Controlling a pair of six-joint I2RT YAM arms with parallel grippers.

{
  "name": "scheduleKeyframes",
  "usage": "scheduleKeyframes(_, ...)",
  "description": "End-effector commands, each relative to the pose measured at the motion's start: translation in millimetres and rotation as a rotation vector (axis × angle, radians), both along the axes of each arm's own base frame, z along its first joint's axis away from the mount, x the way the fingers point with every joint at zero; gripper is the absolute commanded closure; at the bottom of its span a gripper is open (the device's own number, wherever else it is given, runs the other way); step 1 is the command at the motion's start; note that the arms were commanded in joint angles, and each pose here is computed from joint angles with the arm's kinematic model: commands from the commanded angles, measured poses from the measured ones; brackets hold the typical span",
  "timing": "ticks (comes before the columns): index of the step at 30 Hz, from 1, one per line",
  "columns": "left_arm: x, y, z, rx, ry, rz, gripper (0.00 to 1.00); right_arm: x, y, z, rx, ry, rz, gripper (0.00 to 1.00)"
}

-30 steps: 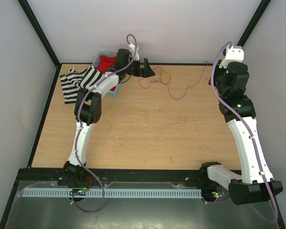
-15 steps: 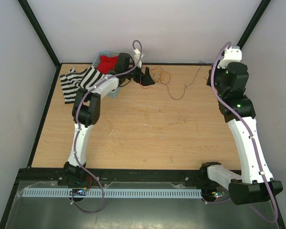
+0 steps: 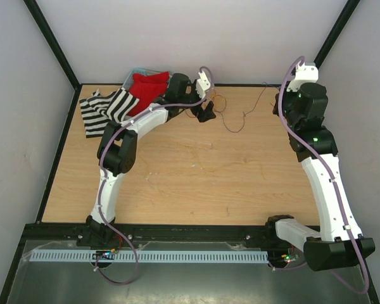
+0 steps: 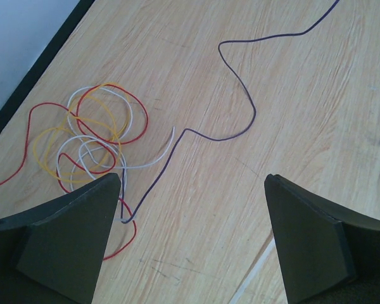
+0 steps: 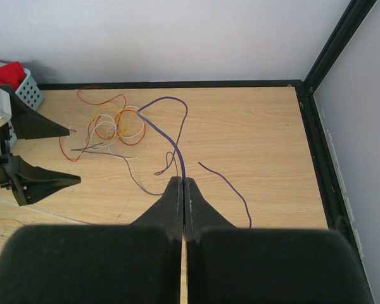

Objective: Zip-tie the wires
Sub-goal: Untie the cable at the center of the board.

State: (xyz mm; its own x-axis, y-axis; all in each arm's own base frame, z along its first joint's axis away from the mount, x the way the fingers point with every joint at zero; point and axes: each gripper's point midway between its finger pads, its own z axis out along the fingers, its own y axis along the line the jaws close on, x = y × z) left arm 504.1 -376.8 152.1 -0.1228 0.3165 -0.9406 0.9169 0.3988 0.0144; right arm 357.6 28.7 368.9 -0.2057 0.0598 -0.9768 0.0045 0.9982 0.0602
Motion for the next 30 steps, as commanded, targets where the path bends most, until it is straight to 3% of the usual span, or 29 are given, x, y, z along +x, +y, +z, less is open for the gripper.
scheduleKeyframes(1, 12.0, -3.5, 2.7, 0.051, -0.119, 0.0, 0.02, 2.8, 2.8, 2.7, 0.0, -0.022, 0.013, 1.0)
scheduleKeyframes(9, 21.6, -6.3, -32.7, 0.083, -0.082, 0.011, 0.06, 1.4, 4.3, 2.6, -0.003, -0.024, 0.025, 1.0)
scheduleKeyframes(19, 28.6, -16.8, -61.1, 0.095, -0.043, 0.011, 0.5, 1.9, 4.1, 1.3, -0.007, -0.022, 0.026, 1.0)
scheduleKeyframes(26, 32.6, -4.5, -38.6, 0.128, -0.085, 0.062, 1.0, 4.0, -0.6, -2.3, -0.021, -0.013, 0.001, 1.0)
scheduleKeyframes(30, 18.3, 14.7, -0.3, 0.174, -0.08, 0.062, 1.0, 9.8, 1.5, -12.0, -0.019, 0.015, 0.007, 1.0)
